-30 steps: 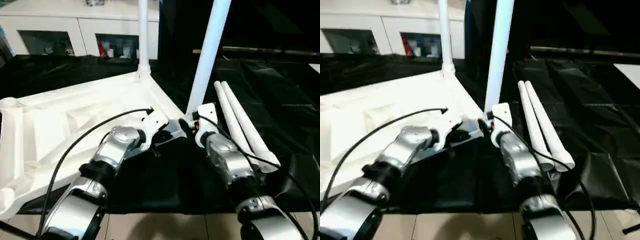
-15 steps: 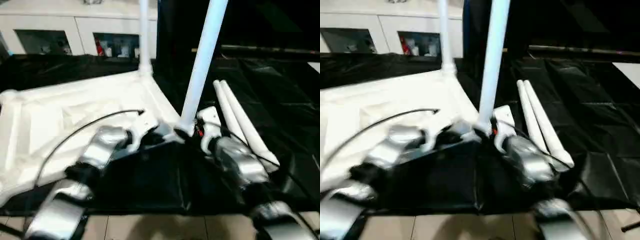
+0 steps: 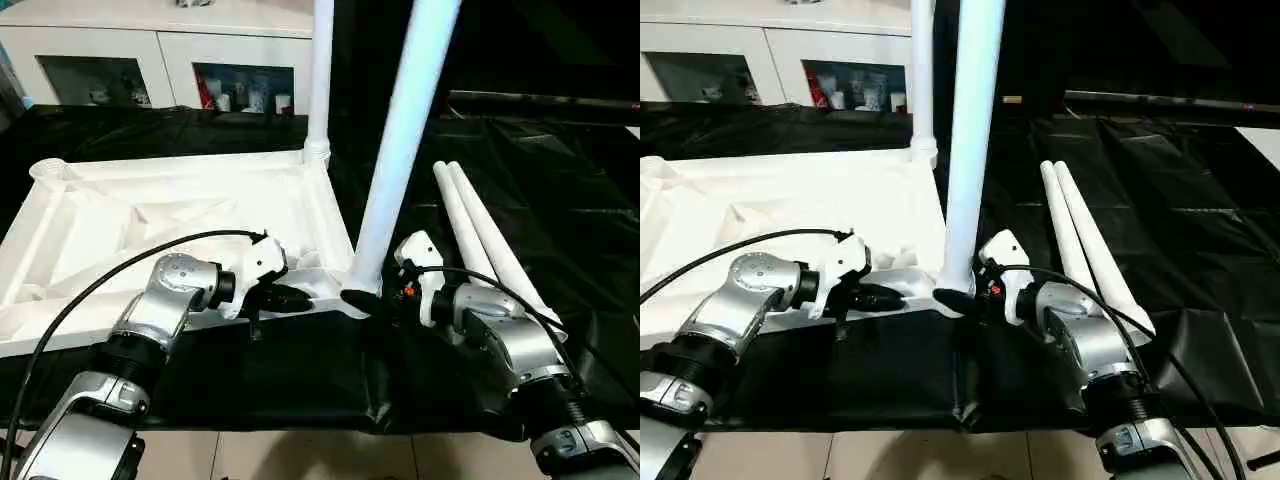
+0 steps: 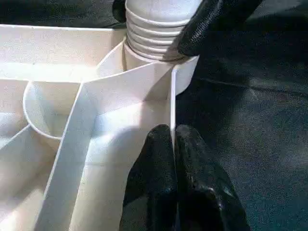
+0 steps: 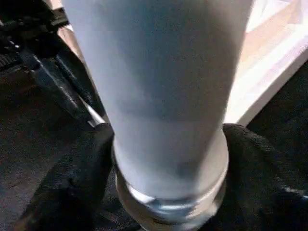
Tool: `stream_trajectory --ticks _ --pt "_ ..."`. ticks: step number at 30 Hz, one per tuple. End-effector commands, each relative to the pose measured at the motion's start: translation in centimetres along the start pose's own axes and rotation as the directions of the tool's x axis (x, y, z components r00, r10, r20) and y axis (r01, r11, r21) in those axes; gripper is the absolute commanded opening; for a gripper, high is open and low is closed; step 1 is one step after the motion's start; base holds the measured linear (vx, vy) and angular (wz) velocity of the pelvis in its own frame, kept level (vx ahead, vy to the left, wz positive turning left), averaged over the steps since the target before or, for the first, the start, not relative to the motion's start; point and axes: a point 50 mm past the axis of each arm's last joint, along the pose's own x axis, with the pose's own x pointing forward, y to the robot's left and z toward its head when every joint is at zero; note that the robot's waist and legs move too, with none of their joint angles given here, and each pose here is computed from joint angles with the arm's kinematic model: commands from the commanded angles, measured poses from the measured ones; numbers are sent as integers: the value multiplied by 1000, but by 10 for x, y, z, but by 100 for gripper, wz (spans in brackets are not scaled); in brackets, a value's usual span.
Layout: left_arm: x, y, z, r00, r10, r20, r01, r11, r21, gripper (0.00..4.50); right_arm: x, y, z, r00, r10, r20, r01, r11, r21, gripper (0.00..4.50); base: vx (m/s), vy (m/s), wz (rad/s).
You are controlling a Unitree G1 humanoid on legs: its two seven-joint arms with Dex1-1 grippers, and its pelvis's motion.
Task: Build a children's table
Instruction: Rotate leg to tighten
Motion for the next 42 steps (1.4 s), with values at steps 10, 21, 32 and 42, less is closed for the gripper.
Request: stream_trajectory --ticks 10,21,32,42 --pt "9 -4 2 998 7 64 -5 1000 -19 0 5 2 -11 996 -82 -28 83 995 58 277 0 0 0" --pt "63 13 29 949 314 26 -310 945 -106 0 38 -12 -18 828 -548 -117 560 799 219 275 0 0 0" --pt "77 8 38 957 283 57 -279 957 -76 0 53 -13 1 824 -567 -16 555 800 228 345 0 0 0" --pt "36 2 15 988 109 113 -105 994 -37 0 19 -17 12 961 -273 51 269 960 74 376 0 0 0"
